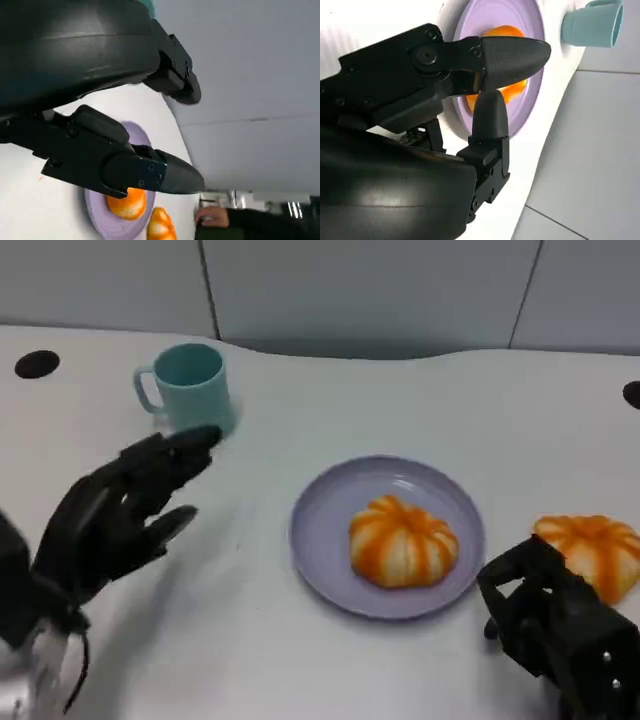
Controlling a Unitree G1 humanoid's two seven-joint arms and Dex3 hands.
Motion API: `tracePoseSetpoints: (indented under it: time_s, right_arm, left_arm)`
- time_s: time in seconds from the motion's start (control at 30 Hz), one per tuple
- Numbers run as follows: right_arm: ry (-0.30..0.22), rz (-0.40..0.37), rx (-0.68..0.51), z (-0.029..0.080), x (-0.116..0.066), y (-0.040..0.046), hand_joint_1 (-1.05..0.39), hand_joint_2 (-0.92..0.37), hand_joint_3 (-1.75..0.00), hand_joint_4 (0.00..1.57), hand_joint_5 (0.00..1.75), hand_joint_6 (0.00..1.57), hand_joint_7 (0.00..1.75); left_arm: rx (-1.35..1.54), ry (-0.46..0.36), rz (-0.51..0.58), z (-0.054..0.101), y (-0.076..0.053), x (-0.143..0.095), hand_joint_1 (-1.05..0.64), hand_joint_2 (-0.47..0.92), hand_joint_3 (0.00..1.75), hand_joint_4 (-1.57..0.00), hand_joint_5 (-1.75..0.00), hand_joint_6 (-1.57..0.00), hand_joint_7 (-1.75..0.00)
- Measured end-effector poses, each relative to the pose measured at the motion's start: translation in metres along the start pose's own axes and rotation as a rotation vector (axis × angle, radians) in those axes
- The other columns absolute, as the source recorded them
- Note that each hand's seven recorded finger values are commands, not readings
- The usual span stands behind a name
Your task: Grasp the bread from the table and place it into the plate.
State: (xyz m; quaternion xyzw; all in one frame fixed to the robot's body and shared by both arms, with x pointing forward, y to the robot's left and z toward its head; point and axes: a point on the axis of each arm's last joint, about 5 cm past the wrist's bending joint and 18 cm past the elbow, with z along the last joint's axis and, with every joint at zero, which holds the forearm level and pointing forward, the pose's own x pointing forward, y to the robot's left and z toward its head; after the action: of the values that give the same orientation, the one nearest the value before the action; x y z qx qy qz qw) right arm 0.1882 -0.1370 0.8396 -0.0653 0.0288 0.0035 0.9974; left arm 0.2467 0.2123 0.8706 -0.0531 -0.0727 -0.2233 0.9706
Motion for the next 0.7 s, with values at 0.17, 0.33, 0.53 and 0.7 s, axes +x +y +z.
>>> tracePoseSetpoints:
  time_s: [0.17,0.33,0.53,0.7]
  right_arm:
    - [0.001,-0.011,-0.008,-0.002,0.001,-0.0039,-0.29,-0.92,-0.42,0.64,1.75,0.36,1.71]
    - [0.002,-0.012,-0.008,-0.002,0.001,-0.0039,-0.29,-0.92,-0.41,0.63,1.75,0.37,1.70]
    - [0.004,-0.014,-0.011,0.000,0.002,-0.0041,-0.28,-0.92,-0.41,0.63,1.75,0.38,1.70]
    - [0.005,-0.017,-0.012,0.000,0.002,-0.0044,-0.29,-0.92,-0.42,0.63,1.75,0.38,1.68]
  left_arm:
    - [-0.056,0.096,0.114,-0.014,-0.002,-0.032,-0.58,0.92,0.21,-0.34,-1.74,-0.23,-1.66]
    - [-0.112,0.176,0.156,-0.022,-0.005,-0.043,-0.51,0.92,0.09,-0.54,-1.75,-0.37,-1.74]
    - [-0.102,0.327,0.098,-0.022,-0.001,-0.047,-0.38,0.90,0.05,-0.66,-1.75,-0.50,-1.75]
    - [-0.101,0.378,0.098,-0.029,0.000,-0.048,-0.34,0.92,0.05,-0.69,-1.75,-0.54,-1.75]
